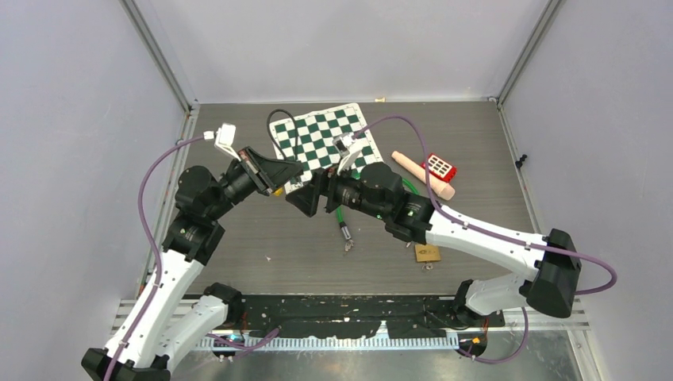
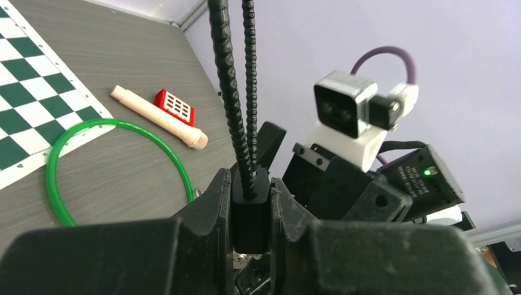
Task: Lock with the key
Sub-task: Lock the lock.
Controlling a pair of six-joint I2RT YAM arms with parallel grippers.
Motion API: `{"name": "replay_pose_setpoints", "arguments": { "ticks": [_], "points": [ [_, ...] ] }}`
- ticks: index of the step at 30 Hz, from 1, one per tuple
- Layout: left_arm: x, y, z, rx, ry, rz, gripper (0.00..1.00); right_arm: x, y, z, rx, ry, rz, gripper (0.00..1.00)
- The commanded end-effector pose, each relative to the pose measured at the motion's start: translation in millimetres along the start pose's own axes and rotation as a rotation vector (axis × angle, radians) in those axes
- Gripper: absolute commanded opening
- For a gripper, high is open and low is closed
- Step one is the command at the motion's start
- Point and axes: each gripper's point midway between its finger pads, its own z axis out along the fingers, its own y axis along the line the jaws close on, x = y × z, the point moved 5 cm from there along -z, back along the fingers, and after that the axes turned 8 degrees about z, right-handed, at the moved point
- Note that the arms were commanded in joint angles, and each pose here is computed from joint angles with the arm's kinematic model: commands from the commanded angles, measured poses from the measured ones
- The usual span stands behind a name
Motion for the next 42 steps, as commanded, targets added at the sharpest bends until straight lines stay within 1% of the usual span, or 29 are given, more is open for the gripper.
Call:
{"name": "replay_pose_setpoints", "arguments": {
  "ticks": [1, 2, 5, 6, 7, 11, 14, 15, 16, 17, 18, 19, 20, 25, 27, 30, 34, 41, 42],
  "points": [
    [-18, -26, -9, 0.084, -0.048, 0.120, 0.00, -24, 23, -32, -0.150, -0.082, -0.070, 0.89],
    [-17, -27, -10, 0.092, -0.044, 0.126, 0.00, -20, 20, -35, -0.160, -0.076, -0.089, 0.91],
    [-16, -35, -12, 0.150, -0.033, 0.146, 0.00, -17, 25, -42, -0.235, -0.084, -0.106, 0.92],
    [-16, -38, -13, 0.170, -0.030, 0.151, 0.00, -11, 22, -43, -0.243, -0.072, -0.100, 0.92],
    [-17, -41, -14, 0.189, -0.031, 0.156, 0.00, -12, 29, -45, -0.297, -0.080, -0.095, 0.91],
    [-16, -49, -16, 0.247, -0.024, 0.167, 0.00, -5, 38, -50, -0.408, -0.076, -0.064, 0.90],
    [-17, -57, -19, 0.297, -0.025, 0.163, 0.00, -7, 43, -48, -0.437, -0.087, -0.030, 0.84],
    [-17, -59, -19, 0.313, -0.023, 0.158, 0.00, -9, 45, -47, -0.451, -0.097, -0.009, 0.79],
    [-17, -62, -21, 0.329, -0.021, 0.153, 0.00, -13, 49, -47, -0.475, -0.119, 0.001, 0.77],
    [-17, -64, -22, 0.343, -0.019, 0.150, 0.00, -11, 49, -47, -0.486, -0.118, 0.030, 0.71],
    [-16, -65, -23, 0.353, -0.016, 0.150, 0.00, -17, 57, -51, -0.541, -0.163, 0.035, 0.69],
    [-17, -67, -24, 0.357, -0.016, 0.152, 0.00, -13, 55, -52, -0.555, -0.161, 0.074, 0.66],
    [-17, -68, -25, 0.357, -0.016, 0.153, 0.00, -18, 61, -55, -0.601, -0.194, 0.083, 0.66],
    [-19, -73, -28, 0.379, -0.022, 0.153, 0.00, -16, 66, -50, -0.659, -0.172, 0.173, 0.69],
    [-19, -76, -29, 0.396, -0.024, 0.152, 0.00, -17, 68, -48, -0.671, -0.176, 0.188, 0.68],
    [-18, -77, -30, 0.416, -0.024, 0.139, 0.00, -19, 69, -46, -0.692, -0.189, 0.216, 0.64],
    [-18, -79, -30, 0.428, -0.024, 0.129, 0.00, -21, 69, -46, -0.704, -0.211, 0.231, 0.54],
    [-18, -79, -31, 0.431, -0.023, 0.129, 0.00, -23, 68, -44, -0.698, -0.230, 0.230, 0.45],
    [-18, -79, -30, 0.428, -0.025, 0.128, 0.00, -23, 68, -43, -0.700, -0.227, 0.230, 0.41]
  ]
}}
